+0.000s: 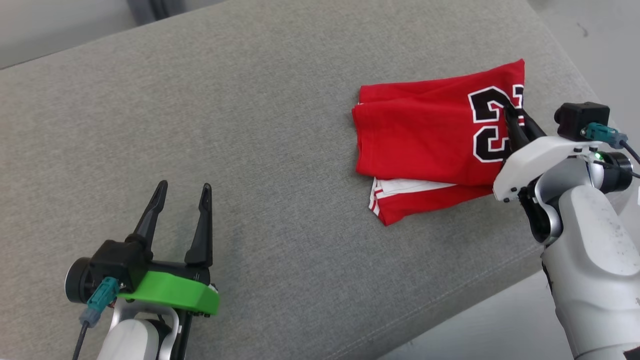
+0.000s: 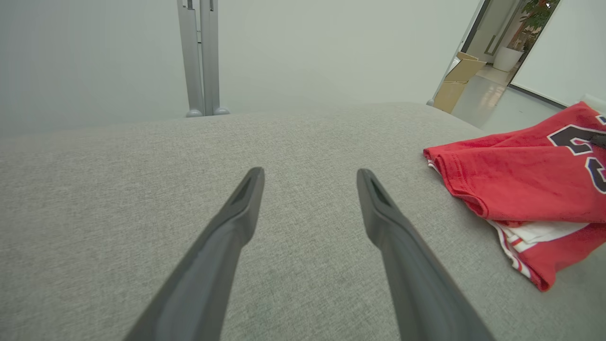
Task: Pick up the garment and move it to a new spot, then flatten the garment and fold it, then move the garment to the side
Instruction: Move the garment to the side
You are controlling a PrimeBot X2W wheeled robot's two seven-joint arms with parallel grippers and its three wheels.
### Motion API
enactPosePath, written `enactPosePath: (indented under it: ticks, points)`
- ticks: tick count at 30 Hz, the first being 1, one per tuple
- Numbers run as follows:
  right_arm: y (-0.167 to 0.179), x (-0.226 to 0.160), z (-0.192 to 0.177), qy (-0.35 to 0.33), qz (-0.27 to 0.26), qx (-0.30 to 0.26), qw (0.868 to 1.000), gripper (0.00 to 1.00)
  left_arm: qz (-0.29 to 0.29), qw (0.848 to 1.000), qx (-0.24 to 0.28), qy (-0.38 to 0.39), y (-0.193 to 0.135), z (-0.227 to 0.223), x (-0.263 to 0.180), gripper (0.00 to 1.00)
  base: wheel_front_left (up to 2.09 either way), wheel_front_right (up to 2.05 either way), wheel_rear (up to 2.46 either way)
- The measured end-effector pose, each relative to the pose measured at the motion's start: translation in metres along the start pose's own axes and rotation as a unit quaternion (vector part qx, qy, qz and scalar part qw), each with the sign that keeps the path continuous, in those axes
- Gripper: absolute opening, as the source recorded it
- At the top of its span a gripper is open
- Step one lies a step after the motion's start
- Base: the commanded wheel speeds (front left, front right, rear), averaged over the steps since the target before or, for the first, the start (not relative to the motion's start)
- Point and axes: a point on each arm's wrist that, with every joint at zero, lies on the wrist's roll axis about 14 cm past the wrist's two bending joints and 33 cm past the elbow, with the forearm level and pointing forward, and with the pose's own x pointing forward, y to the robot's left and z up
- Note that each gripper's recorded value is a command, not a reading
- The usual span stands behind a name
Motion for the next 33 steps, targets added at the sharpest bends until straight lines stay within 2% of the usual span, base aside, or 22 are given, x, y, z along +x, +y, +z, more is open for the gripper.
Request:
enactPosePath:
  ticks: [4,8,13,23,24,25,28,33]
  points:
    - [-0.008,0.01,0.003,-0.008,-0.012,-0.017,1.0,0.0,-0.02,1.0,-0.007,0.016,-0.007,-0.014,0.012,1.0,0.0,0.0,0.0]
    - [-0.015,0.029,0.011,-0.008,-0.018,-0.041,0.999,0.0,-0.015,1.0,-0.011,0.021,0.0,-0.021,0.016,1.0,0.0,0.0,0.0]
    - [-0.031,0.056,0.033,-0.017,-0.03,-0.08,0.996,0.0,0.01,1.0,-0.005,0.013,0.018,-0.015,0.012,1.0,0.0,0.0,0.0]
    - [-0.055,0.1,0.064,-0.045,-0.061,-0.112,0.991,0.0,0.073,0.997,0.006,0.008,0.058,-0.009,-0.013,1.0,0.0,0.0,0.0]
    - [-0.055,0.102,0.066,-0.05,-0.062,-0.116,0.99,0.25,0.078,0.997,0.006,0.008,0.061,-0.009,-0.015,1.0,0.0,0.0,0.0]
    - [-0.055,0.105,0.068,-0.06,-0.061,-0.127,0.988,1.0,0.083,0.996,0.006,0.01,0.064,-0.01,-0.018,1.0,0.0,0.0,0.0]
    - [-0.052,0.113,0.079,-0.096,-0.063,-0.133,0.984,1.0,0.096,0.995,0.005,0.013,0.071,-0.013,-0.023,1.0,0.0,0.0,0.0]
    - [-0.024,0.123,0.07,-0.102,-0.041,-0.129,0.986,1.0,0.112,0.994,0.003,0.009,0.078,-0.013,-0.03,1.0,0.0,0.0,0.0]
